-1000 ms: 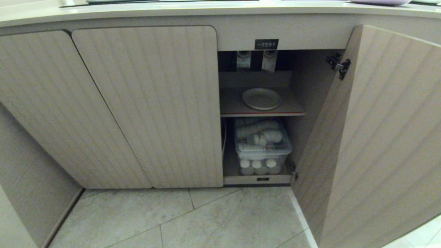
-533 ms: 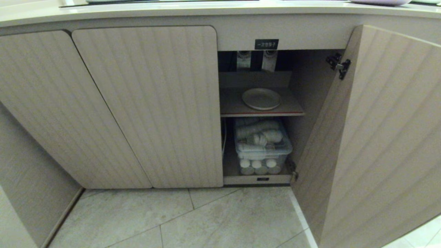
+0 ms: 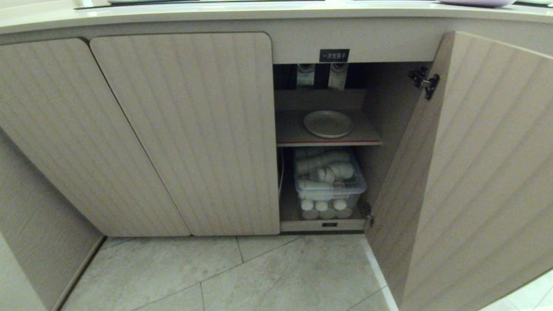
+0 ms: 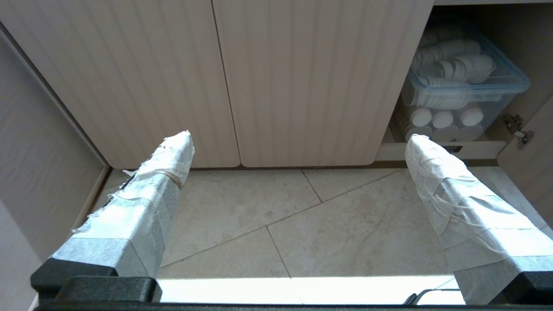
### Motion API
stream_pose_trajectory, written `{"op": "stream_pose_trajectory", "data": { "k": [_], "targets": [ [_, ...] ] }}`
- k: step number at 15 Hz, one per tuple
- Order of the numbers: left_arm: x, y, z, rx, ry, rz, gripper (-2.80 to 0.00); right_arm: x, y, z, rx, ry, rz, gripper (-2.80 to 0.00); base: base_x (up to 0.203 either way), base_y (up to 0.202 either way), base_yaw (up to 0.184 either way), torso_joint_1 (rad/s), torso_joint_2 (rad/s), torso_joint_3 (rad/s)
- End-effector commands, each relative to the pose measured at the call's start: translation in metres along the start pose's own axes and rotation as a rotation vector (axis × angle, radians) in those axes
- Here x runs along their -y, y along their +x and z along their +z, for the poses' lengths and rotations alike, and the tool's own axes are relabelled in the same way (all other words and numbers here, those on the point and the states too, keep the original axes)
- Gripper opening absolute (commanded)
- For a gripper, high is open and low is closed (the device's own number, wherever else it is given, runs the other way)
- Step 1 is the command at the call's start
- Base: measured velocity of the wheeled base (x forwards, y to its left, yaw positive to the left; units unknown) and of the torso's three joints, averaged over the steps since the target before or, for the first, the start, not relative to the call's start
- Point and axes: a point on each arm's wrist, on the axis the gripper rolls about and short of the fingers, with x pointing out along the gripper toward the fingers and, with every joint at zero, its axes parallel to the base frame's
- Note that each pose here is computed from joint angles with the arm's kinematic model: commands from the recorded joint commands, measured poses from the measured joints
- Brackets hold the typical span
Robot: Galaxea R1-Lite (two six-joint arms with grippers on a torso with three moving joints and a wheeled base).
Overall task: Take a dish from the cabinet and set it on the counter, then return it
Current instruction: Close the cabinet door
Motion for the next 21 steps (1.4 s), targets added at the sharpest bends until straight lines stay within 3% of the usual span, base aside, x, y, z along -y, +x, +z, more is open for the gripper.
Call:
{"op": "stream_pose_trajectory", "data": {
  "k": [1,5,21],
  "targets": [
    [0.000,0.000,0.000,0.000,0.000,0.000,0.00,-0.003,0.005,-0.005,-0.019,-0.006,0.010,-2.80,0.000,0.000,0.000,0.000,0.00,0.000],
    [0.000,0.000,0.000,0.000,0.000,0.000,0.00,-0.007,0.004,-0.007,-0.005,0.002,0.139,-2.80,0.000,0.000,0.000,0.000,0.00,0.000],
    [0.000,0.000,0.000,0.000,0.000,0.000,0.00,-0.009,-0.009,-0.011,0.036,0.031,0.394,-2.80,0.000,0.000,0.000,0.000,0.00,0.000]
  ]
}}
